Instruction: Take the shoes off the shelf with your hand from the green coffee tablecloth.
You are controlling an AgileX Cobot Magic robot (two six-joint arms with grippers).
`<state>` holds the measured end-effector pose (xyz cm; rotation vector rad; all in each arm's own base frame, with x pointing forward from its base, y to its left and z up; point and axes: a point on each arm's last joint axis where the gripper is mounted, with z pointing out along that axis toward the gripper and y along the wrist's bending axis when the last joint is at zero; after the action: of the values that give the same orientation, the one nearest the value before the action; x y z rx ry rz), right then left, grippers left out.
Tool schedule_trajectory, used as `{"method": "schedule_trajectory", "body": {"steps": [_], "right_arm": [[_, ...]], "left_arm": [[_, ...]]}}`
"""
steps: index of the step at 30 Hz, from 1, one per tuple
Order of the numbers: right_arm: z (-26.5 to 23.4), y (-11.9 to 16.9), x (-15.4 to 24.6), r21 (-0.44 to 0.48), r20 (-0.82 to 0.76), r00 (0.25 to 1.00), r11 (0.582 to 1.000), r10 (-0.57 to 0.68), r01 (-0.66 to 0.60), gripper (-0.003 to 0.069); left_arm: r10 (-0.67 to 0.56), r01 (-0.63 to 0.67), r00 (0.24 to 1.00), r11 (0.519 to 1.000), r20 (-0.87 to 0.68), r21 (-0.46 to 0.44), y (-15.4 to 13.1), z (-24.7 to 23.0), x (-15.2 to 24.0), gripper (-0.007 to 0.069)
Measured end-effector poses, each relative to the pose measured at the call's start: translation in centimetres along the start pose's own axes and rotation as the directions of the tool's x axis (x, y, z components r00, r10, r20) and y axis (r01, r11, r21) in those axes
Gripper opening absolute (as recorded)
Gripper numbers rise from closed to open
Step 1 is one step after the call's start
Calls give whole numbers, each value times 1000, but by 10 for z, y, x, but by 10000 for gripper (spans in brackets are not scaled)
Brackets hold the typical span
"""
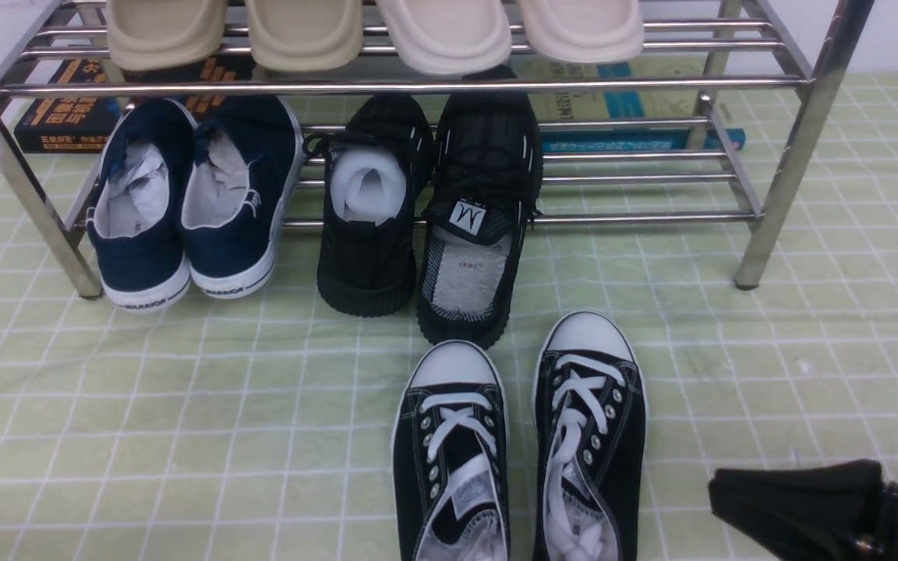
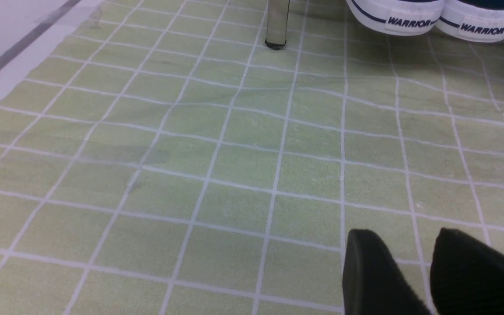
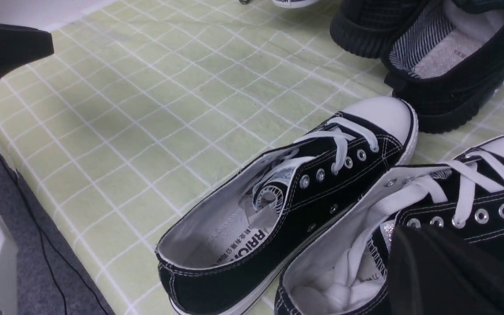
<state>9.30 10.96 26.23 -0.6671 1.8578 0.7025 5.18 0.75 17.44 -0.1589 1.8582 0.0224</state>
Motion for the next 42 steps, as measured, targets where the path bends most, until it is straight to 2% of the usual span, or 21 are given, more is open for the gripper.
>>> {"method": "schedule_trajectory", "body": {"steps": [2,5,6,7,9,10,14,17,20,21,22,24,28,42], "right_arm": [[-7,-3,-1,19,8,1000,1000,-17,17,10],[-20,-13,0,98,4,1000,995,-9,8,12],[-33,-21,3,170,-11,1000,985,11,-9,13],[-34,-23,4,191,-11,1000,982,15,-12,14],[-55,-35,17,333,-12,999,943,36,-30,18],[-58,-36,18,352,-6,999,935,35,-31,18],[-72,-47,57,526,18,998,848,59,-59,22],[-74,-50,77,583,42,995,807,87,-95,26],[-75,-55,100,656,88,991,743,101,-134,29],[-75,-55,100,656,89,991,743,100,-134,29],[-74,-56,108,675,122,987,720,106,-161,29],[-73,-58,110,689,158,983,702,98,-181,31],[-74,-59,110,703,181,979,685,91,-193,37],[-74,-59,110,703,178,979,684,95,-194,50]], "left_arm": [[0,0,1000,1000,0,0,0,0,0,242],[0,0,1000,1000,0,0,0,0,0,242],[0,0,1000,1000,0,0,0,0,0,242],[0,0,1000,1000,0,0,0,0,0,242],[0,0,1000,1000,0,0,0,0,0,242],[0,0,1000,1000,0,0,0,0,0,242],[0,0,1000,1000,0,0,0,0,0,242],[0,0,1000,1000,0,0,0,0,0,242],[0,0,1000,1000,0,0,0,0,0,242],[0,0,1000,1000,0,0,0,0,0,242],[0,0,1000,1000,0,0,0,0,0,242],[0,0,1000,1000,0,0,0,0,0,242],[0,0,1000,1000,0,0,0,0,0,242],[0,0,1000,1000,0,0,0,0,0,242]]}}
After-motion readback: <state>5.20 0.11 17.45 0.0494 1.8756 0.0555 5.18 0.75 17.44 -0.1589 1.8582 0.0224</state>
